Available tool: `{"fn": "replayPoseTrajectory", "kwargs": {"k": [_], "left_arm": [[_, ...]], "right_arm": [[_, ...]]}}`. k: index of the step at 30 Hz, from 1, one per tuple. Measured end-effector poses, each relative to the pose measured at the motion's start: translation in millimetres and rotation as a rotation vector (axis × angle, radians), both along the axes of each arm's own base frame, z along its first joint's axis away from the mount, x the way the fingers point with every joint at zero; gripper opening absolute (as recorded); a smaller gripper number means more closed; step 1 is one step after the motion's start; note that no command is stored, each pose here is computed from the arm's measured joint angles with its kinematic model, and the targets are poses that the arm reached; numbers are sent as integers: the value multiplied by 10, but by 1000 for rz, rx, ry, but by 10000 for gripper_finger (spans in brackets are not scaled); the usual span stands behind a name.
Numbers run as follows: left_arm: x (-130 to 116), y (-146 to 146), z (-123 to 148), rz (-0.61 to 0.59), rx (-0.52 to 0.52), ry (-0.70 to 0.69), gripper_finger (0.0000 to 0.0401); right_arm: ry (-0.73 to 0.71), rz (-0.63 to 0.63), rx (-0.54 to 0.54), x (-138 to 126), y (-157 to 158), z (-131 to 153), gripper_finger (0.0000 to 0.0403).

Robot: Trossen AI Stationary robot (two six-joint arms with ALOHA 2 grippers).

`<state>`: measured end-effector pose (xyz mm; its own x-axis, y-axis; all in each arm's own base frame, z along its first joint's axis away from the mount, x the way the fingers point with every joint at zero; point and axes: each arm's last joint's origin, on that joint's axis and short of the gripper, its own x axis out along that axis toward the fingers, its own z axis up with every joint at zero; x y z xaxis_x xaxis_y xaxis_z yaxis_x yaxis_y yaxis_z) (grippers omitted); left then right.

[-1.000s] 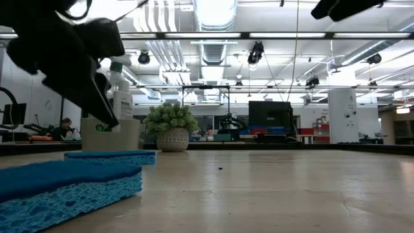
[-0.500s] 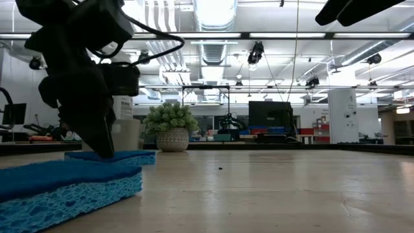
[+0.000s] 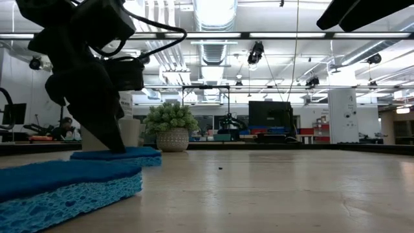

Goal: Pick & Place Kitchen Items
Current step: Put the blue sponge into the yellow bin

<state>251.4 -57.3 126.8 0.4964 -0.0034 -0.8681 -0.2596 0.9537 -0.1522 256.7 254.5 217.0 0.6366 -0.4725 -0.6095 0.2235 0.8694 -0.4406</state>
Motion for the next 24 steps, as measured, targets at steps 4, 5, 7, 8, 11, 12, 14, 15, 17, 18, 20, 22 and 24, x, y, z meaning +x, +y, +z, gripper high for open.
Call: {"fn": "replayPoseTrajectory", "kwargs": {"k": [4, 5, 7, 8, 11, 12, 14, 15, 17, 18, 20, 22, 24], "left_arm": [[22, -8, 23, -27, 2, -9, 9], [35, -12, 38, -34, 4, -15, 6], [69, -23, 77, -49, 9, -32, 4], [90, -28, 102, -59, 13, -42, 4], [166, -54, 195, -92, 25, -78, 2], [195, -65, 231, -105, 29, -93, 2], [248, -89, 303, -136, 42, -122, 1], [274, -101, 339, -152, 49, -135, 1], [321, -128, 410, -182, 62, -163, 1], [343, -141, 444, -197, 69, -176, 1], [382, -169, 503, -227, 84, -208, 1], [418, -203, 558, -263, 104, -250, 0], [443, -241, 600, -302, 122, -298, 0]], "right_arm": [[-6, 0, 6, 2, 2, -23, 306], [-9, 0, 6, 1, 0, -38, 306], [-21, 2, 9, 3, 1, -78, 306], [-29, 6, 14, 7, 3, -103, 306], [-53, 27, 31, 33, 10, -198, 306], [-65, 36, 41, 50, 11, -238, 306], [-90, 64, 53, 88, 11, -316, 306], [-102, 79, 57, 103, 12, -350, 306], [-138, 103, 69, 155, 0, -414, 306], [-160, 115, 77, 181, -6, -443, 306], [-207, 156, 83, 238, -18, -497, 306], [-283, 208, 105, 300, -22, -527, 306], [-362, 281, 140, 352, -37, -536, 306]]}}
